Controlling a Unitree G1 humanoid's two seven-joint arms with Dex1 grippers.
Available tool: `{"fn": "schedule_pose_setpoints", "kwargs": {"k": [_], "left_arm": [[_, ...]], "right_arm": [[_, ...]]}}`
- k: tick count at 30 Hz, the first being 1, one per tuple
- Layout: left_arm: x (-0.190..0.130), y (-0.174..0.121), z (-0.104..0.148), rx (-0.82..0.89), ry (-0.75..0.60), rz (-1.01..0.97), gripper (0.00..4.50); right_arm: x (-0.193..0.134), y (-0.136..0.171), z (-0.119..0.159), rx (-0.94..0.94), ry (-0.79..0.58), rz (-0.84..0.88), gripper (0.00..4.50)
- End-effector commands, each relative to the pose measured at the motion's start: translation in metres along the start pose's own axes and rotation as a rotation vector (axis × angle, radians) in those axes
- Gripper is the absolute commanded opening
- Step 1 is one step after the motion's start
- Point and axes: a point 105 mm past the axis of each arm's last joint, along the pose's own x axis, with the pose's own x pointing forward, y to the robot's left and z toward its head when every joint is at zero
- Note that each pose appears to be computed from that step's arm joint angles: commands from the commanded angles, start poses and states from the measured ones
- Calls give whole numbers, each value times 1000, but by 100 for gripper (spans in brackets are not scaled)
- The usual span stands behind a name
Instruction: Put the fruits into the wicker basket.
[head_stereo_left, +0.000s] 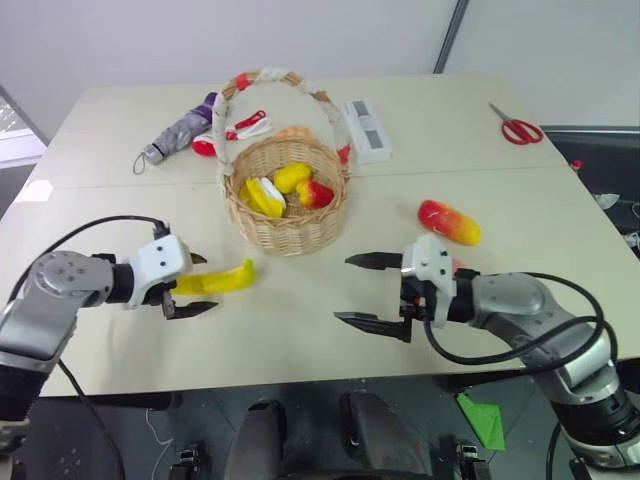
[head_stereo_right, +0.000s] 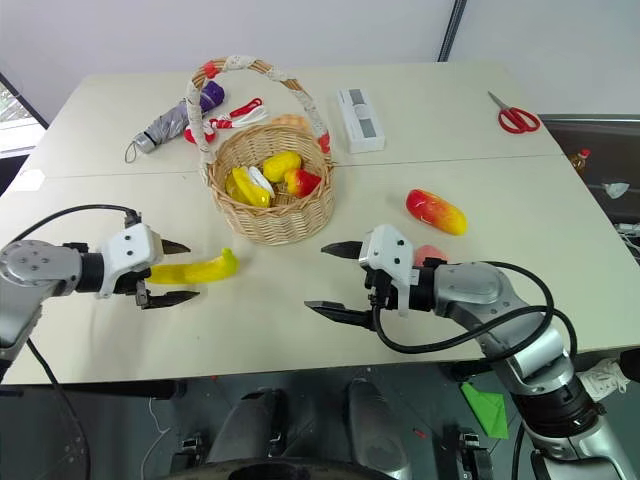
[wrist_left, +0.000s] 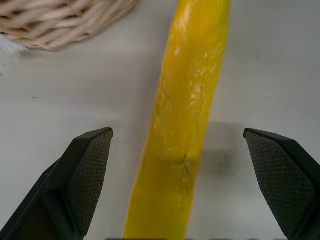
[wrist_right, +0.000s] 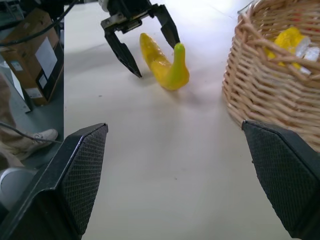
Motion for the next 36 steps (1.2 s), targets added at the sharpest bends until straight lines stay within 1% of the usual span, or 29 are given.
{"fn": "schedule_pose_setpoints", "kwargs": {"k": [1,3,4,8,9,10,13,15,16,18,20,22,24,26,28,32,34,36], "left_arm": [[3,4,1,56,7,-7,425],[5,6,3,50,-16,-8,359],[6,7,5,55,-26,-10,314],[7,8,1,52,-26,-7,95],[6,7,-1,57,-20,-5,79],[6,9,-2,61,-20,12,76],[-4,14,17,-51,-161,49,76],[-19,14,42,-124,-303,54,76],[-31,15,59,-160,-398,59,76],[-48,15,89,-175,-533,61,76],[-53,20,115,-165,-631,93,76],[-51,30,140,-131,-702,160,76],[-42,43,157,-75,-717,254,76],[-24,58,166,-57,-668,328,76],[-6,64,174,6,-617,358,76],[21,69,172,91,-532,342,76],[29,74,170,110,-511,344,76],[32,75,173,102,-533,328,178]], "right_arm": [[3,0,7,-49,-33,0,450],[5,1,6,-52,-37,-3,450],[7,2,5,-53,-40,-3,450],[10,5,3,-52,-44,-5,450],[10,5,3,-52,-44,-6,450],[10,5,3,-52,-44,-8,450],[9,2,5,-63,-43,-23,450],[7,0,5,-69,-42,-33,450],[7,-1,6,-71,-42,-38,450],[6,-3,6,-72,-43,-43,450],[6,-5,6,-74,-43,-44,450],[8,-9,8,-80,-48,-45,450],[11,-12,11,-86,-54,-47,450],[13,-15,14,-93,-63,-47,450],[15,-17,17,-99,-70,-48,450],[14,-20,22,-108,-74,-74,450],[13,-21,23,-109,-72,-90,450],[11,-22,24,-108,-70,-112,450]]}}
